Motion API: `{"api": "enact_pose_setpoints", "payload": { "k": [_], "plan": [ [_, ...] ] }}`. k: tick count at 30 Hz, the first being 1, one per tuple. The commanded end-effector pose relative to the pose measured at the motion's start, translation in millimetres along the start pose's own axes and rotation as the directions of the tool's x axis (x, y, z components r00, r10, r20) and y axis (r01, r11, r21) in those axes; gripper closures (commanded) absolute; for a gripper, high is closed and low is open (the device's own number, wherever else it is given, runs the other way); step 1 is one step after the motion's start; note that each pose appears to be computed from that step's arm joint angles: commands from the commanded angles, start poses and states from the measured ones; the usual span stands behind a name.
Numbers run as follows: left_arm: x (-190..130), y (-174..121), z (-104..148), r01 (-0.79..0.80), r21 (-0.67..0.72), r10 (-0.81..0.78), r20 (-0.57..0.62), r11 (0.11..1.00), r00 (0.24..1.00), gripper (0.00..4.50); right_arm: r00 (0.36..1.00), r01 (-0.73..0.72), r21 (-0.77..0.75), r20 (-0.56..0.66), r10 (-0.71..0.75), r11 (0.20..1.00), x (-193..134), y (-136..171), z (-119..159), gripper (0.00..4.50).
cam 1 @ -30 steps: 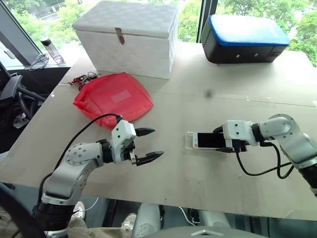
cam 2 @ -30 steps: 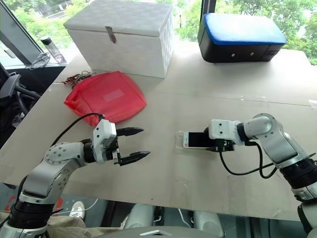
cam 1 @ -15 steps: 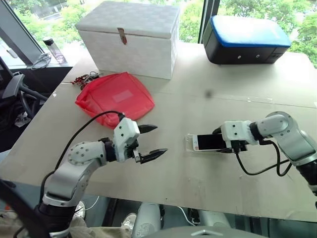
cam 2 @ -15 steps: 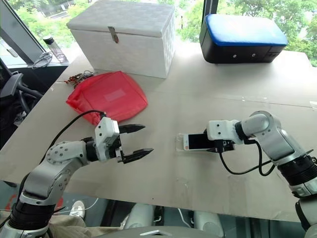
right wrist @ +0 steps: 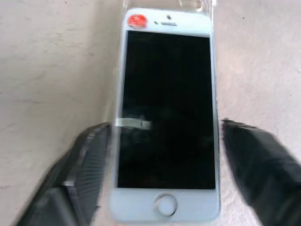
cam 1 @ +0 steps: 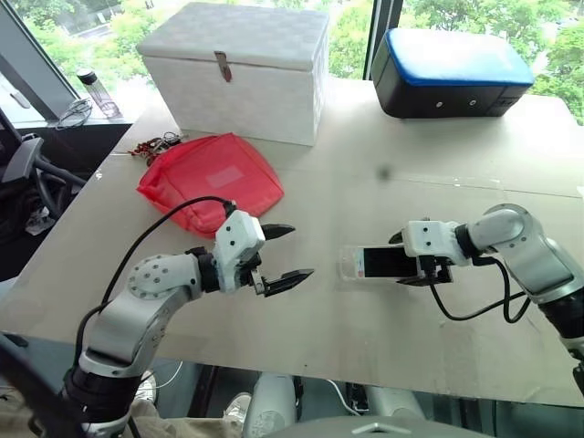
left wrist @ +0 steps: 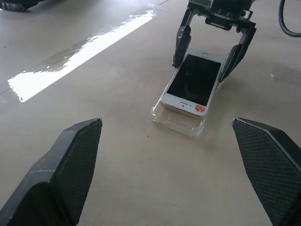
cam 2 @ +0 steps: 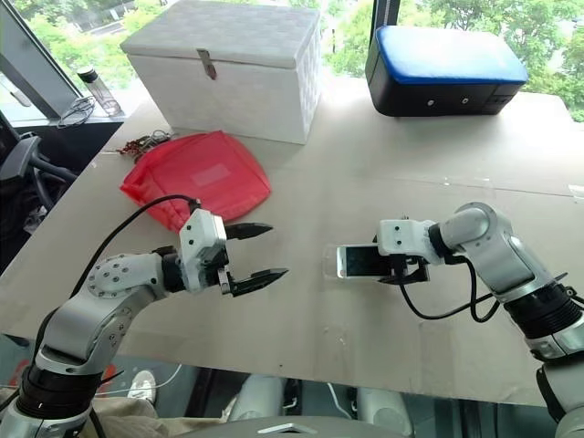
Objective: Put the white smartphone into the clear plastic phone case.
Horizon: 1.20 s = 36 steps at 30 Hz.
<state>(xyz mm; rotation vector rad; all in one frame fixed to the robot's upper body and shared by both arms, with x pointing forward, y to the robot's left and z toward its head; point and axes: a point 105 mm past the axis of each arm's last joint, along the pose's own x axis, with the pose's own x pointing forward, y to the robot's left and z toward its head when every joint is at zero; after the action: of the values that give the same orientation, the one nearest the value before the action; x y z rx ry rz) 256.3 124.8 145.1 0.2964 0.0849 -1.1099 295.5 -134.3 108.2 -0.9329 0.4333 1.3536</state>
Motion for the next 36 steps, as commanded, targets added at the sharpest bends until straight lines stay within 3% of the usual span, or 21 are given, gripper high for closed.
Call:
{"api": "enact_pose_setpoints", "payload": {
  "k": [1, 4, 6, 10, 14, 19, 26, 31, 34, 36],
  "plan": [
    [-4.8, 0.9, 7.4, -0.006, 0.034, 0.006, 0.026, 0.999, 1.000, 0.00, 0.999, 0.013, -0.025, 0.045, -0.012, 1.000, -18.0, 1.0, 14.0, 0.46],
    [-4.1, -0.8, 4.2, -0.002, 0.033, 0.002, 0.027, 0.999, 1.000, 0.00, 0.998, 0.035, -0.016, 0.050, -0.034, 0.999, -23.7, 1.2, 14.0, 0.46],
    [-4.0, -0.2, 3.8, -0.003, 0.032, 0.002, 0.028, 0.999, 1.000, 0.00, 0.997, 0.054, -0.004, 0.060, -0.054, 0.999, -26.6, 0.6, 14.0, 0.99],
    [-3.2, 0.6, 6.0, 0.000, 0.035, -0.002, 0.030, 0.999, 1.000, 0.00, 0.992, 0.085, 0.035, 0.092, -0.087, 0.996, -31.8, -2.4, 16.9, 2.61],
    [-2.5, 0.0, 4.1, 0.003, 0.033, -0.004, 0.028, 0.999, 1.000, 0.00, 0.974, 0.077, 0.106, 0.207, -0.097, 0.991, -39.2, -3.6, 34.8, 4.44],
    [-1.3, -4.7, -3.5, 0.019, 0.014, -0.020, 0.025, 1.000, 0.999, 0.00, 0.962, 0.048, 0.173, 0.257, -0.093, 0.984, -7.8, 5.7, 43.4, 4.44],
    [5.0, -9.3, -2.4, 0.038, 0.020, -0.039, 0.029, 0.999, 0.999, 0.00, 0.998, 0.025, 0.260, 0.051, -0.040, 0.965, 41.5, 26.8, -5.6, 4.44],
    [8.8, -13.2, -4.0, 0.057, 0.008, -0.057, 0.032, 0.998, 0.998, 0.00, 0.999, 0.030, 0.305, 0.004, -0.032, 0.952, 44.6, 34.6, -20.5, 4.44],
    [11.5, -12.9, -7.9, 0.063, 0.001, -0.063, 0.029, 0.998, 0.998, 0.00, 0.995, 0.062, 0.332, 0.054, -0.085, 0.941, 39.3, 27.5, -12.9, 4.44],
    [14.7, -14.7, -13.1, 0.084, -0.002, -0.084, 0.014, 0.996, 0.996, 0.00, 0.974, 0.093, 0.355, 0.162, -0.159, 0.930, 26.4, 17.2, 7.4, 4.44]
  ]
}}
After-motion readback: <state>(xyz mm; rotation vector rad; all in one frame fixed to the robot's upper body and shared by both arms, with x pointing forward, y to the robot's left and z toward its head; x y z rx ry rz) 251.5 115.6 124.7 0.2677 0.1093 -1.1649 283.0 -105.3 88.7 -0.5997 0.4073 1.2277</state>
